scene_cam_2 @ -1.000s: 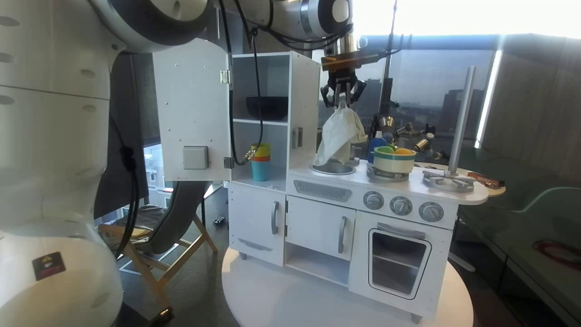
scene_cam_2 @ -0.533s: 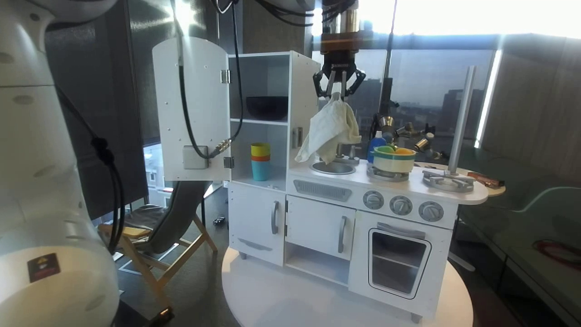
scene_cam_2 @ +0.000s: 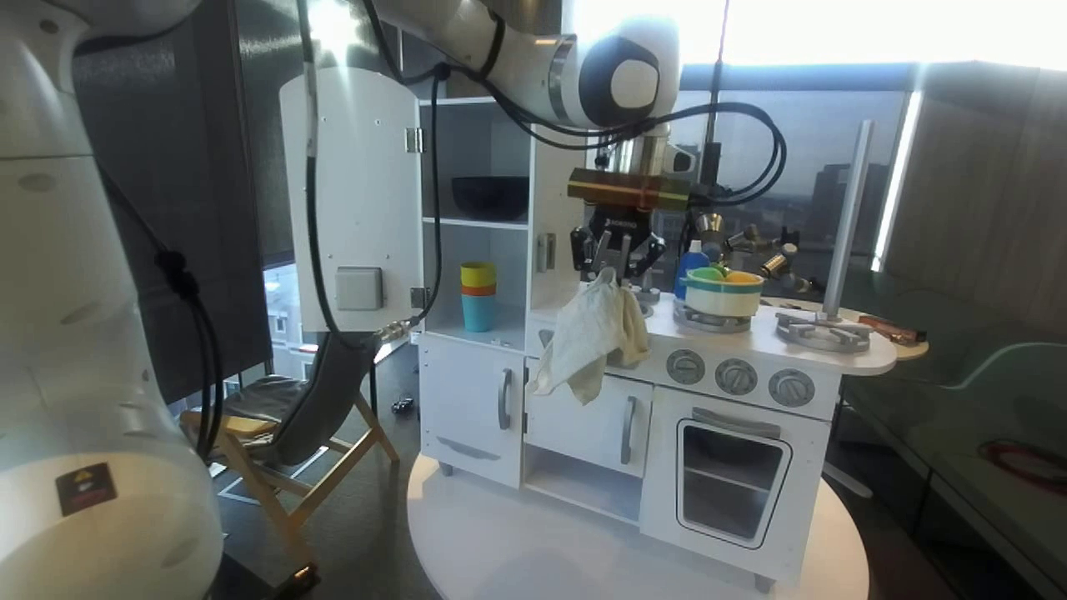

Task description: Use the towel to clean the sink

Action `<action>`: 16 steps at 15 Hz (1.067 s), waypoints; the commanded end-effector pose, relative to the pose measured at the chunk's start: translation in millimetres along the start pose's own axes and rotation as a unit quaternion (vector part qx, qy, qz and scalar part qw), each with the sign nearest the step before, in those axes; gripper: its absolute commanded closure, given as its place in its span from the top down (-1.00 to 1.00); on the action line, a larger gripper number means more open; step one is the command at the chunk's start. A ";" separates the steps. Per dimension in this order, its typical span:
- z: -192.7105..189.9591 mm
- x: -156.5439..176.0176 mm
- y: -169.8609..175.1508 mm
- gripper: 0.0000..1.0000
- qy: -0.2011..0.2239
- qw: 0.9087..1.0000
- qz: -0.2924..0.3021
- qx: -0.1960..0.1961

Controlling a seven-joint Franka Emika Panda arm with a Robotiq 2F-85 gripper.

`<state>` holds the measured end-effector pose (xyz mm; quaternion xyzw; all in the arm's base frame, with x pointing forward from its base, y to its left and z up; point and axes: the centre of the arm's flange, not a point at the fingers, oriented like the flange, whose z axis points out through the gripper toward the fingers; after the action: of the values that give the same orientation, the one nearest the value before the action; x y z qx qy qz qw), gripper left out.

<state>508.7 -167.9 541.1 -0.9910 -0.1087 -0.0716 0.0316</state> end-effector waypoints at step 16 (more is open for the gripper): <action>183.2 2.6 75.7 -0.84 0.091 0.990 0.099 0.039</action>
<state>562.3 -221.4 361.8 -0.9903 -0.0144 -0.0985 0.0965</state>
